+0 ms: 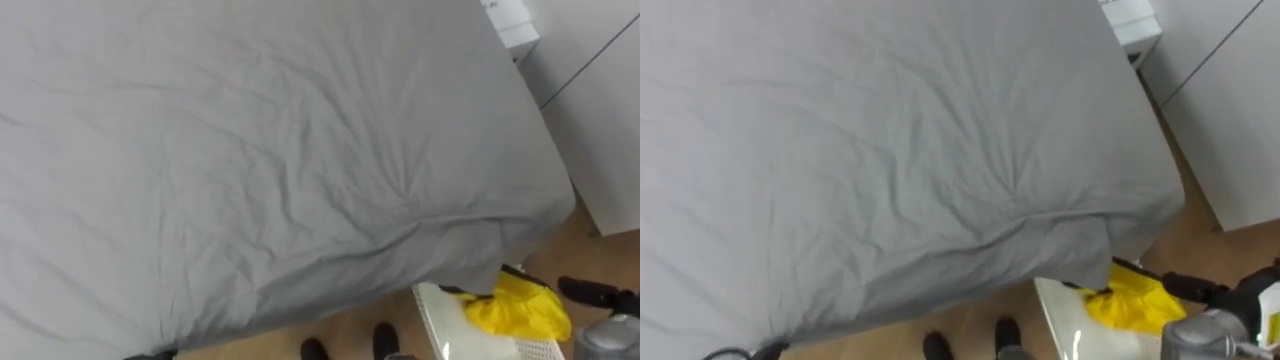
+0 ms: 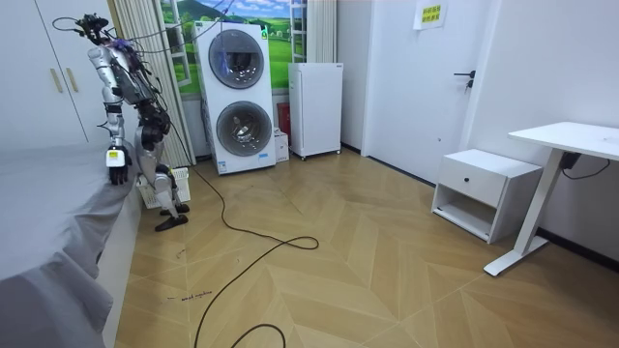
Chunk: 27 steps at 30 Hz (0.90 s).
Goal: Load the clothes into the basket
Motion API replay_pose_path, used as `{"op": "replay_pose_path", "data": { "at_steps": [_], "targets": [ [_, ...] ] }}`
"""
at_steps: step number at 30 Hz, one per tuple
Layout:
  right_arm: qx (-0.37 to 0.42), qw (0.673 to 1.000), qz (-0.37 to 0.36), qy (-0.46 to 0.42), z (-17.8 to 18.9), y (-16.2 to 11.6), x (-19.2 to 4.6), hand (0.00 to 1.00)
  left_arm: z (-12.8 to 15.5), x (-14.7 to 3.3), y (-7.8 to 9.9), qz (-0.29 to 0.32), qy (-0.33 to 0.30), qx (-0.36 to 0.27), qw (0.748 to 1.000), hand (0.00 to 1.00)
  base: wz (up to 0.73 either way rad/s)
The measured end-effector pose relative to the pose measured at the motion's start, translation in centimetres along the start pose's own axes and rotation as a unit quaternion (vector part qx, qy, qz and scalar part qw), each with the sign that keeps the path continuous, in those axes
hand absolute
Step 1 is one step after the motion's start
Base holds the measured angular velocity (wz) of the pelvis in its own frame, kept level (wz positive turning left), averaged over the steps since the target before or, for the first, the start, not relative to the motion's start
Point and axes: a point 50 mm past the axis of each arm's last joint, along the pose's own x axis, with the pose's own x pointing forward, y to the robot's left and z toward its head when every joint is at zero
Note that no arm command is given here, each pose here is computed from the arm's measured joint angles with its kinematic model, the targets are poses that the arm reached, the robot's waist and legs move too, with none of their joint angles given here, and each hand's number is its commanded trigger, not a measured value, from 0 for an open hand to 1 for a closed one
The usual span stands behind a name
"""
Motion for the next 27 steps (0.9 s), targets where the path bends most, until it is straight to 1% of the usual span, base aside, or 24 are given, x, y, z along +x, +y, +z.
{"op": "replay_pose_path", "data": {
  "at_steps": [2,4,8,13,16,20,27],
  "targets": [
    [0.005,1.000,0.019,0.020,-1.5,0.3,-0.7,0.00,-0.6,-0.1,0.2,-0.001,0.006,-0.009,1.000,0.00,0.27],
    [-0.004,0.997,0.048,0.054,-4.2,0.5,-1.8,0.00,-1.5,-0.3,0.3,-0.003,0.011,-0.003,1.000,0.00,0.41],
    [-0.023,0.989,0.094,0.115,-8.4,0.5,-3.5,0.00,-2.6,-0.6,0.7,0.004,0.016,-0.013,1.000,0.00,0.37],
    [-0.044,0.973,0.154,0.165,-11.4,1.2,-5.5,0.00,-3.1,-0.7,0.5,0.004,0.020,-0.001,1.000,0.00,0.25],
    [-0.051,0.965,0.184,0.181,-12.2,1.6,-6.3,0.00,-3.6,-0.9,0.3,0.004,0.022,0.004,1.000,0.00,0.18],
    [-0.057,0.955,0.216,0.195,-13.1,2.0,-7.1,0.00,-3.8,-1.0,0.0,0.005,0.021,-0.004,1.000,0.00,0.10],
    [-0.061,0.949,0.234,0.201,-13.5,2.2,-7.6,0.00,-4.0,-1.1,-0.1,0.013,0.015,0.001,1.000,0.00,0.15]
  ]
}}
